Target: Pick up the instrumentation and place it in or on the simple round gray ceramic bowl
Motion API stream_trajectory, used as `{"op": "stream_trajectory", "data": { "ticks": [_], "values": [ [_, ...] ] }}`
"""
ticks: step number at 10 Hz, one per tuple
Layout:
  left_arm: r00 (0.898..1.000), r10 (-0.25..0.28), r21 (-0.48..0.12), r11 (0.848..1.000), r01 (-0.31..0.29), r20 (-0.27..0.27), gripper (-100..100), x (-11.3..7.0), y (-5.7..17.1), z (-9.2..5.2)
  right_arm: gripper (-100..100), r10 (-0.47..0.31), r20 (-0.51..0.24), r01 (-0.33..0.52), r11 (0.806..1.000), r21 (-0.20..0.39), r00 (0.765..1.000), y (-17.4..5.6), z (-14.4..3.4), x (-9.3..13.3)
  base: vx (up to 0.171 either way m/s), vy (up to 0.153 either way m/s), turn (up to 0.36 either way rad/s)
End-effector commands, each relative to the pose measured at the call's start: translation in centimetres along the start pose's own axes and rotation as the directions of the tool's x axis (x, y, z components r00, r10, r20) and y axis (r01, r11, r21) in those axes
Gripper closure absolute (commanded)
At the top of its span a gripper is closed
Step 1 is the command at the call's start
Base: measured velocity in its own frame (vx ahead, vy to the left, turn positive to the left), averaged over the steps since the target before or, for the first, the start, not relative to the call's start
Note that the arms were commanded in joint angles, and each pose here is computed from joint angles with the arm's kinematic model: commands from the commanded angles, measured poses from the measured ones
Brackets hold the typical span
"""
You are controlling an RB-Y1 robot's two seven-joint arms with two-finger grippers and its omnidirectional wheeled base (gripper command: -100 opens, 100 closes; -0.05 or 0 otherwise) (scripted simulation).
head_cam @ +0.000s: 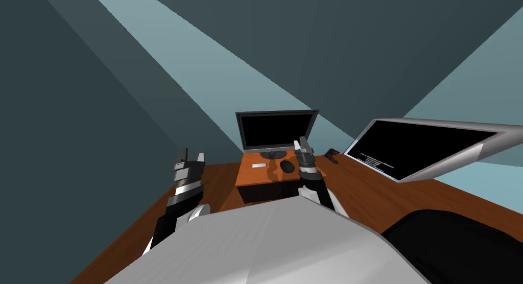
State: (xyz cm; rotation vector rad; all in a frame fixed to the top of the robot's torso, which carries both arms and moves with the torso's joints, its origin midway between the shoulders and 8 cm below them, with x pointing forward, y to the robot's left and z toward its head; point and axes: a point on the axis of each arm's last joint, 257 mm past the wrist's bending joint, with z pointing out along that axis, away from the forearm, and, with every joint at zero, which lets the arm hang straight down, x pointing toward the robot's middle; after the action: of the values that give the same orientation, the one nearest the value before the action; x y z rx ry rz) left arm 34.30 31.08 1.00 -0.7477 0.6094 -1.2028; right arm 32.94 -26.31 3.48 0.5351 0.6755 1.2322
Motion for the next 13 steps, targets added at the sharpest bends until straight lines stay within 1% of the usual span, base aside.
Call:
{"op": "stream_trajectory", "data": {
  "ticks": [1,4,7,8,9,10,11,13],
  "values": [
    [1.000,0.000,0.000,1.000,0.000,0.000,0,0.0,0.0,0.0,-100,-0.005,-0.048,0.006,1.000,0.012,0.999,-0.6,-0.1,1.1,-0.062,0.001,0.165],
    [1.000,0.000,0.000,1.000,0.000,0.000,0,0.0,0.0,0.0,-100,-0.012,-0.141,0.019,0.999,0.049,0.990,-2.5,-0.8,3.4,-0.117,0.008,0.232],
    [1.000,0.000,0.000,1.000,0.000,0.000,0,0.0,0.0,0.0,-100,-0.015,-0.255,0.046,0.992,0.118,0.967,-5.9,-2.4,6.5,-0.101,0.009,0.308],
    [1.000,0.000,0.000,1.000,0.000,0.000,0,0.0,0.0,0.0,-100,-0.019,-0.267,0.052,0.992,0.116,0.963,-5.9,-2.5,6.6,-0.065,0.005,0.113],
    [1.000,0.000,0.000,1.000,0.000,0.000,0,0.0,0.0,0.0,-100,-0.018,-0.311,0.066,0.987,0.144,0.950,-7.3,-3.4,7.7,-0.057,0.016,0.285],
    [1.000,0.000,0.000,1.000,0.000,0.000,0,0.0,0.0,0.0,-100,-0.014,-0.351,0.080,0.982,0.174,0.936,-8.8,-4.4,8.9,-0.079,0.019,0.474],
    [1.000,0.000,0.000,1.000,0.000,0.000,0,0.0,0.0,0.0,-100,-0.019,-0.365,0.087,0.981,0.171,0.931,-8.8,-4.5,8.9,-0.058,0.006,0.110],
    [1.000,0.000,0.000,1.000,0.000,0.000,0,0.0,0.0,0.0,-100,-0.006,-0.456,0.126,0.965,0.231,0.890,-11.9,-7.2,11.3,-0.057,0.023,0.327]
  ]
}}
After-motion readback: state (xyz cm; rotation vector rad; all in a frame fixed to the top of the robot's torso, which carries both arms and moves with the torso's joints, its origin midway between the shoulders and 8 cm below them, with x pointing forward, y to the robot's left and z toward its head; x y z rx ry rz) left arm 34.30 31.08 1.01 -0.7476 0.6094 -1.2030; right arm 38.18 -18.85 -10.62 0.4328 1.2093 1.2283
